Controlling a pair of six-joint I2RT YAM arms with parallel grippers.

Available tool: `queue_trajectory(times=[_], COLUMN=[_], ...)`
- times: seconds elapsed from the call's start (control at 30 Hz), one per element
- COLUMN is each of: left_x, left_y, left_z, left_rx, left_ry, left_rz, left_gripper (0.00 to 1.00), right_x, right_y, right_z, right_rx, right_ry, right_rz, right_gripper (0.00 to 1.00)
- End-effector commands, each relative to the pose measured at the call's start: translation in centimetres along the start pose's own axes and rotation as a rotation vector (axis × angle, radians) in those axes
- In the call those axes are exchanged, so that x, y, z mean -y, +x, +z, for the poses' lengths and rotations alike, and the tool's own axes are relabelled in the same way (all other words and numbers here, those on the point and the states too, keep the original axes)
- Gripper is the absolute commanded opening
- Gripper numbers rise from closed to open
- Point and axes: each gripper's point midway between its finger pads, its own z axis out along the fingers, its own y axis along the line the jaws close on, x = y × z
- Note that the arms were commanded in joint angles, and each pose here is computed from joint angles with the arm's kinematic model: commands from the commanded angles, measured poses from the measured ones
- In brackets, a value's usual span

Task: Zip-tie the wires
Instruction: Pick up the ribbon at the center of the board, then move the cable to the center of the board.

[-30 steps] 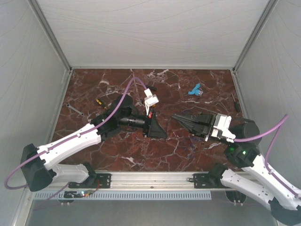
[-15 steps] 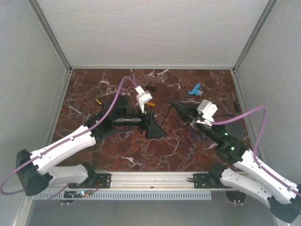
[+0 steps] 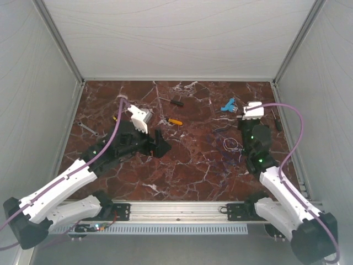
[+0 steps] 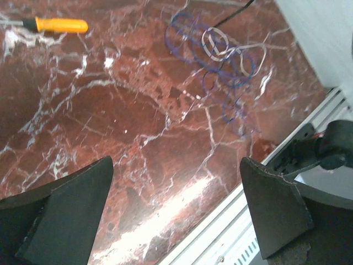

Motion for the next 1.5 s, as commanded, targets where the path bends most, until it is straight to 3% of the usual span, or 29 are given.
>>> queue_trajectory(times=[0.0, 0.3, 0.53, 0.97, 1.17, 1.47], left_x=[-0.6, -0.5, -0.8, -0.9, -1.1, -1.2], left_y=[1.6, 3.1, 3.9, 4.1, 4.1, 4.1], left_z=[0.4, 1.1, 1.2, 1.2, 1.0, 0.8], left_rx=[-0.044, -0.094, -0.114, -0.119, -0.109, -0.103], left_ry=[0.005, 0.034, 0.034, 0.032, 0.022, 0.02], left_rz=[0.045, 0.055, 0.051, 0.053, 0.054, 0.057], left_gripper=[0.96, 0.95, 0.95, 0.94, 0.94, 0.94], right_x=[6.6, 14.6, 17.1, 6.8, 5.8, 4.0], right_y=[1.4, 6.6, 11.0, 16.1, 16.1, 13.3], right_z=[1.0, 0.3, 1.0, 2.9, 2.8, 2.6], right_rx=[-0.005, -0.166, -0.303, -0.406, -0.418, -0.317], right_ry=[0.236, 0.459, 0.475, -0.014, -0.046, -0.082], right_rz=[0.018, -0.185, -0.246, -0.278, -0.279, -0.181], right_gripper=[0.0, 0.0, 0.0, 0.0, 0.0, 0.0])
